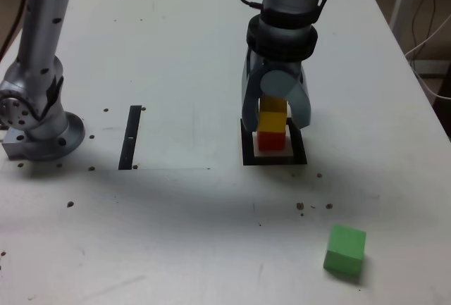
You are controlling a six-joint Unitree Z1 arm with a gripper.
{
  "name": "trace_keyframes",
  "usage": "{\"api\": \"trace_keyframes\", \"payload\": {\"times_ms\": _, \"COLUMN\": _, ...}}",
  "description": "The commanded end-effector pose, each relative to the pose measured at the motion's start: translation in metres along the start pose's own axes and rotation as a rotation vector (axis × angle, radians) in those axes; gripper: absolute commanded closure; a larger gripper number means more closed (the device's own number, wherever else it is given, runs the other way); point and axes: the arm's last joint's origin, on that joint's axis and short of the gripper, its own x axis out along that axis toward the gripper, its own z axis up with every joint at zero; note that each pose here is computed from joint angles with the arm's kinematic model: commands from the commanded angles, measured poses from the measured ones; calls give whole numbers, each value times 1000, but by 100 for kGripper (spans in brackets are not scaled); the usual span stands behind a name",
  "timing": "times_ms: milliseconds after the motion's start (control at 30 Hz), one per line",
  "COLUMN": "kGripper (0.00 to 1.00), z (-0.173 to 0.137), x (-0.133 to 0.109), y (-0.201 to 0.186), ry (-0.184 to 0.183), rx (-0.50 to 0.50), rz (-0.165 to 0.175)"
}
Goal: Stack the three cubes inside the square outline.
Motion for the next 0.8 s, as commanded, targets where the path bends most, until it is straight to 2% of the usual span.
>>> {"api": "trace_keyframes", "payload": {"times_ms": 0, "kGripper": 1, "z": 0, "x": 1, "y": 1, "ry": 2, "rx": 0, "rz": -1}}
{"api": "trace_keyframes", "payload": {"times_ms": 200, "kGripper": 1, "z": -3, "x": -4, "y": 1, "ry": -14, "rx": -1, "rz": 7}}
{"api": "trace_keyframes", "payload": {"times_ms": 767, "kGripper": 1, "z": -29, "x": -42, "y": -4, "ry": -55, "rx": 18, "rz": 73}}
